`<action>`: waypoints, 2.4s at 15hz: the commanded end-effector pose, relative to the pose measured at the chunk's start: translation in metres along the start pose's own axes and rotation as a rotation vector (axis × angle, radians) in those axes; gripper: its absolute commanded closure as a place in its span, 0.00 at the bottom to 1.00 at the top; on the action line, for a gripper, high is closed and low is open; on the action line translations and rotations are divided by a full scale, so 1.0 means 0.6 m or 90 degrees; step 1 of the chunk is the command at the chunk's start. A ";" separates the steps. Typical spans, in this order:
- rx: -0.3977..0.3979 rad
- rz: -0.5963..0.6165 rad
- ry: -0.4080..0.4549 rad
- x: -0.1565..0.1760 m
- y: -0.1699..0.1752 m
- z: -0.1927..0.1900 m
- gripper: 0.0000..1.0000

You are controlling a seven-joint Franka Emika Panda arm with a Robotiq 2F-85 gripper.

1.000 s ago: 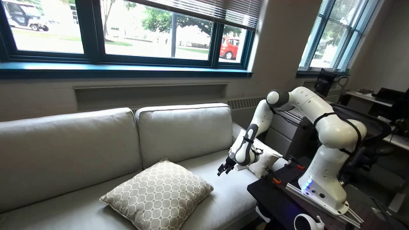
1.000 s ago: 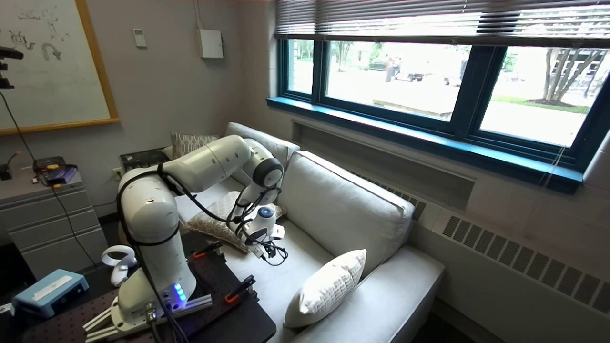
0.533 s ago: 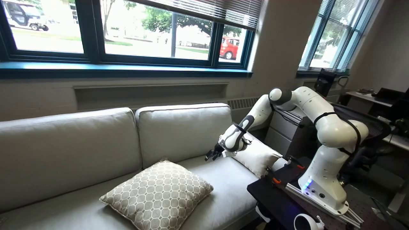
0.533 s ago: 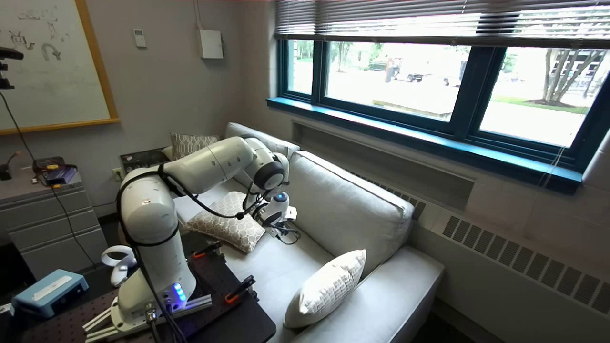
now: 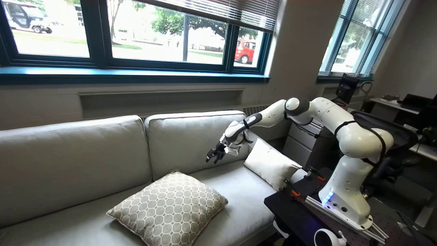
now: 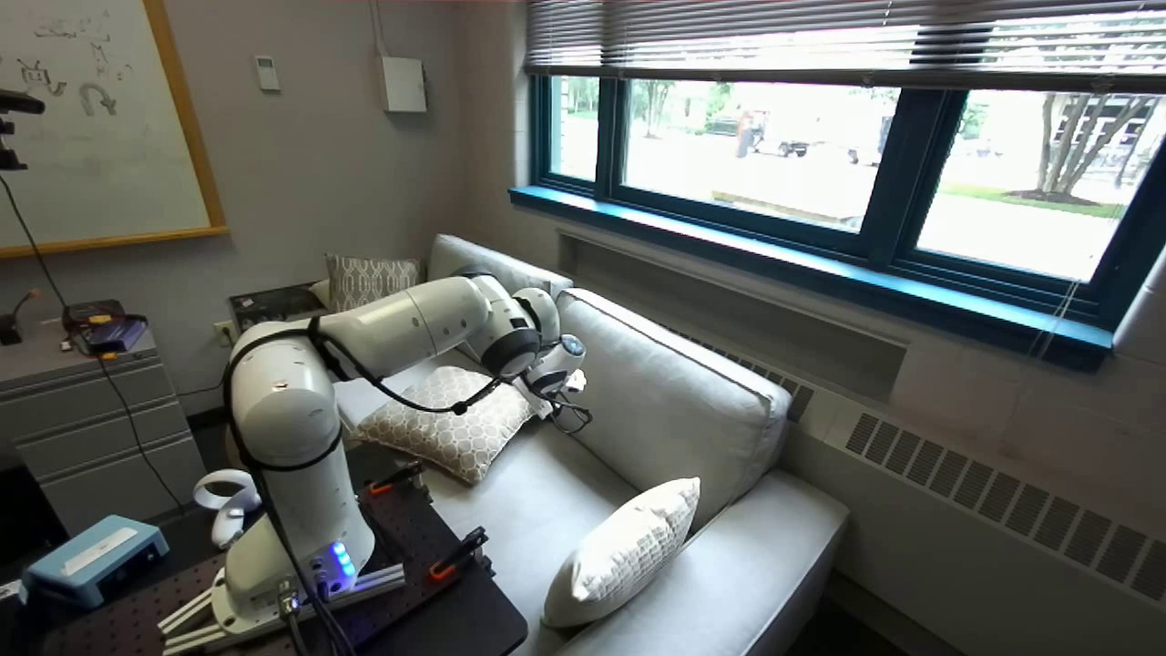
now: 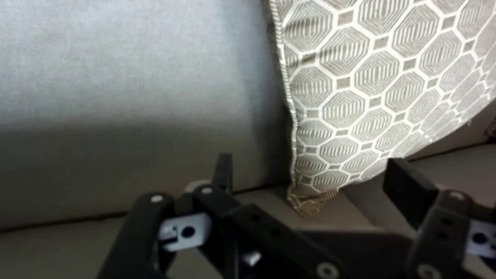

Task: Set the two pillows against the armrest

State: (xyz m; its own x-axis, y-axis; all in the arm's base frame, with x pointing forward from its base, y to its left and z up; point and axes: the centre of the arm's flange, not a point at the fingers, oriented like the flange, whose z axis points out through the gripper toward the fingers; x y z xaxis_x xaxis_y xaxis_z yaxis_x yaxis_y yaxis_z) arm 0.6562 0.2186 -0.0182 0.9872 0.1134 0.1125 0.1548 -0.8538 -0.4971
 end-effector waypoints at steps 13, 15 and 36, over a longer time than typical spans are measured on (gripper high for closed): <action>0.002 0.032 -0.221 0.030 -0.054 0.249 0.00; -0.039 0.059 -0.205 0.009 -0.040 0.269 0.00; 0.223 0.047 -0.345 -0.156 0.029 0.343 0.00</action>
State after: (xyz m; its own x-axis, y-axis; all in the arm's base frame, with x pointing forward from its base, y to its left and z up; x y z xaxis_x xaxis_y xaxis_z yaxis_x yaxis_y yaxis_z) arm 0.5449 0.2758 -0.1489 0.8925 0.3162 -0.3216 0.0007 -0.7140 -0.7001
